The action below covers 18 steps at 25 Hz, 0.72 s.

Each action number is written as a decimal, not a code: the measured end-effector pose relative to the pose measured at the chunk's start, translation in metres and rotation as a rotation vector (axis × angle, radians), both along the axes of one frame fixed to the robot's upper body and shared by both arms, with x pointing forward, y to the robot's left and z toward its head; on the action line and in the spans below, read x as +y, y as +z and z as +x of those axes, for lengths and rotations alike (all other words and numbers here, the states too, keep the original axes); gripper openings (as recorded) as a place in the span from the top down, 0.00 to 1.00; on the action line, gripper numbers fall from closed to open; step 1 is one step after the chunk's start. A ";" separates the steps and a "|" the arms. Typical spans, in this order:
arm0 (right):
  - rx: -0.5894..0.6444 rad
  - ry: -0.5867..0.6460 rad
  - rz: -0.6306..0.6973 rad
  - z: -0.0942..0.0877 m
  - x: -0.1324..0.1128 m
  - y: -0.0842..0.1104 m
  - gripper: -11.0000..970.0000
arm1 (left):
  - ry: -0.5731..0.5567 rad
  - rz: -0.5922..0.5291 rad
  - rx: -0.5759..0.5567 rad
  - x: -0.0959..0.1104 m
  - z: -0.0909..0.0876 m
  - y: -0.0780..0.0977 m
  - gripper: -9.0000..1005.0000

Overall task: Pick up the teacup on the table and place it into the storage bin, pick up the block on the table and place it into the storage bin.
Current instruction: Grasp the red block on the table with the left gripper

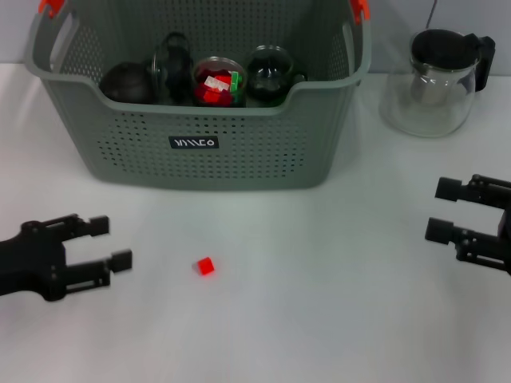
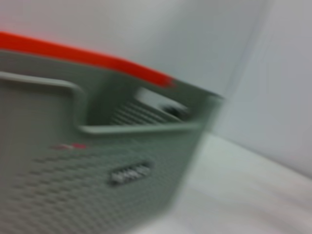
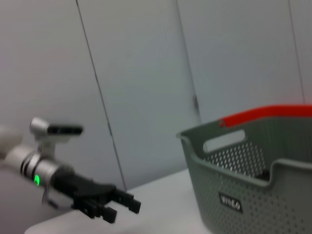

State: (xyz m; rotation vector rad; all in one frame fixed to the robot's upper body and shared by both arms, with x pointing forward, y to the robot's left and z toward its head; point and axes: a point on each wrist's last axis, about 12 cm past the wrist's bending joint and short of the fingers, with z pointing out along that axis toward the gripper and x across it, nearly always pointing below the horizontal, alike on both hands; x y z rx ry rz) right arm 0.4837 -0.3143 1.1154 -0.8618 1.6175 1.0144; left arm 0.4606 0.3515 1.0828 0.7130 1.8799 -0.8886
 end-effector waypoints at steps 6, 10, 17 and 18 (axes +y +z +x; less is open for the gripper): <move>0.045 0.035 -0.021 0.013 0.009 0.003 0.29 | -0.148 0.322 0.191 -0.036 0.039 0.057 0.29; 0.045 0.043 -0.021 0.016 0.011 0.005 0.29 | -0.188 0.502 0.263 -0.076 0.060 0.074 0.33; 0.047 0.032 -0.012 0.017 0.009 0.006 0.29 | -0.244 0.816 0.183 -0.142 0.081 0.066 0.35; 0.049 0.032 -0.011 0.017 0.009 0.006 0.29 | -0.257 0.845 0.158 -0.148 0.083 0.062 0.35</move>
